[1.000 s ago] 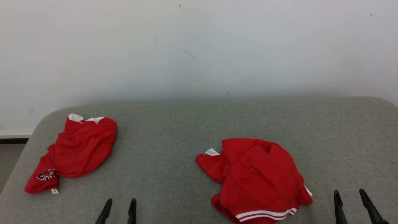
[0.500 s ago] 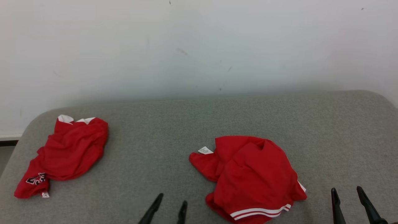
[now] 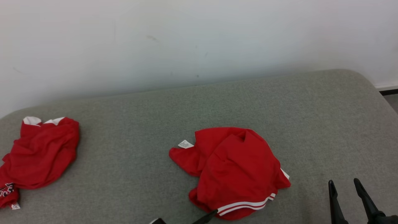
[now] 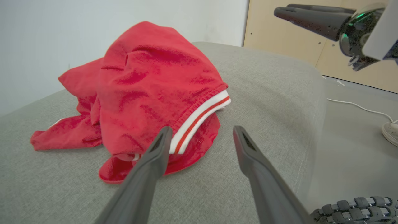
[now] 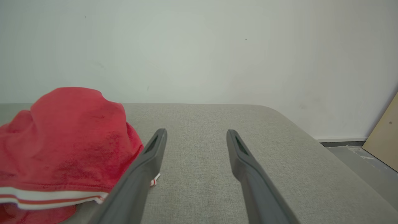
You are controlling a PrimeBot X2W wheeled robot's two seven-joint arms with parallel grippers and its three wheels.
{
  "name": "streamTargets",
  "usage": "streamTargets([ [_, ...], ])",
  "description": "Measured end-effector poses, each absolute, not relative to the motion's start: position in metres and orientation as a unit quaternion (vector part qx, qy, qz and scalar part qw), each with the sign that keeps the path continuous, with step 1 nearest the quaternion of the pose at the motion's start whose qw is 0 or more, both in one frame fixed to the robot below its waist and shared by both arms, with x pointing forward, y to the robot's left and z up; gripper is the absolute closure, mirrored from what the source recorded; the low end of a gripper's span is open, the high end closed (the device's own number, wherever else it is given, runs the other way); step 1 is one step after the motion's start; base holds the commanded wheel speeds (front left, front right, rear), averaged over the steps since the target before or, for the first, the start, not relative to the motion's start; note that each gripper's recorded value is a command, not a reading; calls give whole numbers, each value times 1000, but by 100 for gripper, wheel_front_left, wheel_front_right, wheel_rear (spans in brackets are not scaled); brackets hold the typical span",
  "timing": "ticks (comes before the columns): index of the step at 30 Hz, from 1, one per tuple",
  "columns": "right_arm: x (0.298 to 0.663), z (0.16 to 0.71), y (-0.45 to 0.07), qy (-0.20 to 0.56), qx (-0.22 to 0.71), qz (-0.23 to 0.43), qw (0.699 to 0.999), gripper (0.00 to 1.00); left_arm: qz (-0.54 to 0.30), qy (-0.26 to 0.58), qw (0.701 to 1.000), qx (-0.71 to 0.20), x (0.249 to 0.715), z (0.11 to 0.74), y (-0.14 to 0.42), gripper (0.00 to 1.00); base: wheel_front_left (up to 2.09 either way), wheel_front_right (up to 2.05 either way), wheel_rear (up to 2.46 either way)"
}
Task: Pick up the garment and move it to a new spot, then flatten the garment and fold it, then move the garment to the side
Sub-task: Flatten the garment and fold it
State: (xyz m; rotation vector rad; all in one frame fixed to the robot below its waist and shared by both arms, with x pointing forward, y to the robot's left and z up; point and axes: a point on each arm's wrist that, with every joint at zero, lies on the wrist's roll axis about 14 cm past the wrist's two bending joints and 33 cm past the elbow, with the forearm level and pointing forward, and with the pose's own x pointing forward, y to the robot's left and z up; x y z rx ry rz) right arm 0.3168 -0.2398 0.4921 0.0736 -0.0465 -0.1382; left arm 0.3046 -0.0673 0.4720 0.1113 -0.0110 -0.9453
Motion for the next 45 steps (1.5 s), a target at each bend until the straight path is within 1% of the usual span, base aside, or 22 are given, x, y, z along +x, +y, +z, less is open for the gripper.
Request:
streamTargets([
  [3,313,488,-247,-15,35,-82,996,0,-465,1,882,74,309,462,-75,0,0,0,0],
  [10,314,483,-258,-5,35,-101,994,0,-461,12,880,109,332,445,-77,0,0,0,0],
  [14,315,480,-260,-2,43,-105,994,0,-466,23,875,129,337,432,-77,0,0,0,0],
  [21,318,479,-260,-1,49,-106,993,0,-462,16,876,139,350,434,-81,0,0,0,0],
  [29,320,476,-261,5,48,-108,993,0,-468,22,871,150,352,424,-85,0,0,0,0],
  [30,320,475,-261,7,48,-108,993,0,-467,24,871,149,353,424,-85,35,0,0,0],
  [31,321,475,-261,8,48,-109,993,0,-466,25,872,148,354,423,-85,58,0,0,0],
  [32,321,474,-262,9,47,-109,993,0,-463,25,873,149,356,423,-85,69,0,0,0],
  [33,321,474,-262,10,47,-109,993,0,-463,24,874,149,358,423,-85,72,0,0,0],
  [34,322,473,-262,11,46,-109,993,0,-462,23,874,150,360,423,-85,78,0,0,0],
  [36,323,472,-262,13,45,-109,993,0,-460,25,875,149,362,422,-85,82,0,0,0],
  [37,324,471,-262,14,45,-108,993,0,-459,26,876,147,363,421,-85,89,0,0,0],
  [38,325,471,-261,15,45,-108,993,0,-457,27,877,142,365,422,-85,100,0,0,0],
  [45,327,472,-259,13,44,-103,994,0,-434,-5,898,74,377,461,-89,100,0,0,0],
])
